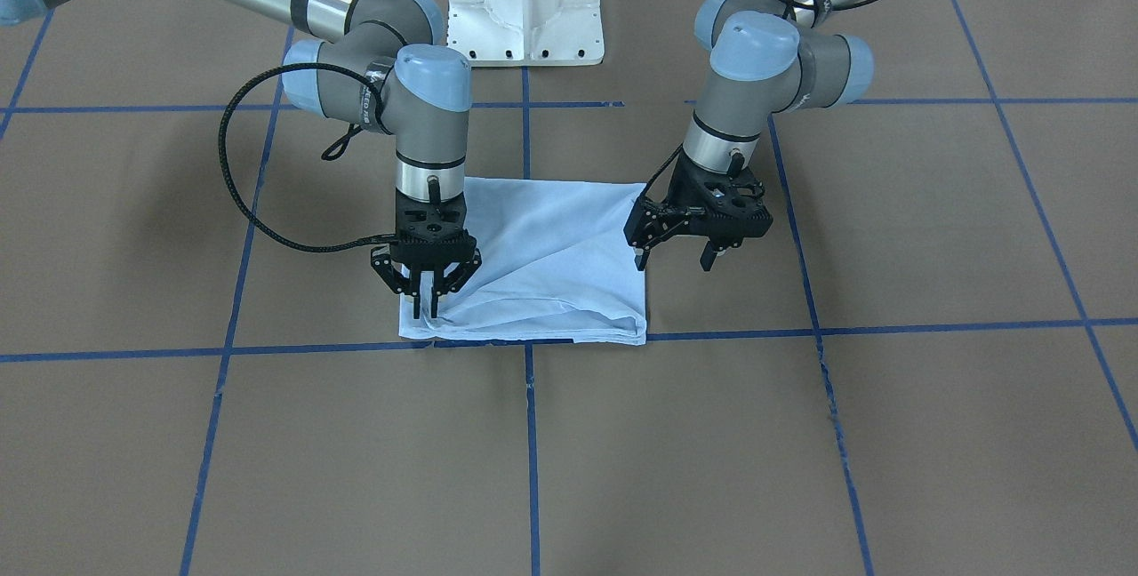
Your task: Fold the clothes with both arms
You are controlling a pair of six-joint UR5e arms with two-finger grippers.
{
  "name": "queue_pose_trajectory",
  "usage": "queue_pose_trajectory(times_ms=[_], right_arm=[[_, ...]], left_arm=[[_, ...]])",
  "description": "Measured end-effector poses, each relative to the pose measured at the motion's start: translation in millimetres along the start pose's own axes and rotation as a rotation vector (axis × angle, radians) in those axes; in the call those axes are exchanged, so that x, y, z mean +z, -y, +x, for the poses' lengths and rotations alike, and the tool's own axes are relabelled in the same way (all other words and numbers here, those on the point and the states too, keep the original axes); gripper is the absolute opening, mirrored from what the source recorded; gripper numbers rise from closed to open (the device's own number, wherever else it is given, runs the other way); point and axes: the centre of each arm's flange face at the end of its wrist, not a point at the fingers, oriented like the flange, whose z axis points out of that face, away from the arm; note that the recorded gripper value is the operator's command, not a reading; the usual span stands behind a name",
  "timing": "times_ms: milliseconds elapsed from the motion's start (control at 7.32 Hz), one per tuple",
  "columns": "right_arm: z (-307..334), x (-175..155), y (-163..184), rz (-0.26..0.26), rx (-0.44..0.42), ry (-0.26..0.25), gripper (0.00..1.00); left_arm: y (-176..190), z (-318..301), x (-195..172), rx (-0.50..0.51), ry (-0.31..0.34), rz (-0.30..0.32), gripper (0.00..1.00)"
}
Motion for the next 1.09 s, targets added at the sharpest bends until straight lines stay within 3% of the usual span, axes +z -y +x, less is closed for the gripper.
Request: queue_pose_trajectory(times_ms=[137,273,410,684,1094], right_arm=[[10.8,-9.4,21.6,-0.048,0.026,0.046,1.00],[27.3,-19.2,43.3,-0.098,0.049,0.094,1.00],[40.3,-25.2,56.2,-0.124,0.059,0.122,1.00],[49.1,-27.4,61.9,-0.138,0.062,0.134,1.00],[54.4,-23.4,58.9,-0.140,0.061,0.125,1.00]], left_arm=[[1.9,7.7,0.5,-0.009,-0.007,0.001,1.00],[4.5,16.5,5.8,-0.035,-0.011,0.002,0.76],[7.6,22.1,19.5,-0.086,-0.015,0.006,0.60],[11.8,24.2,45.3,-0.184,-0.031,0.013,0.60],[16.6,37.4,48.4,-0.222,-0.052,0.018,0.60]])
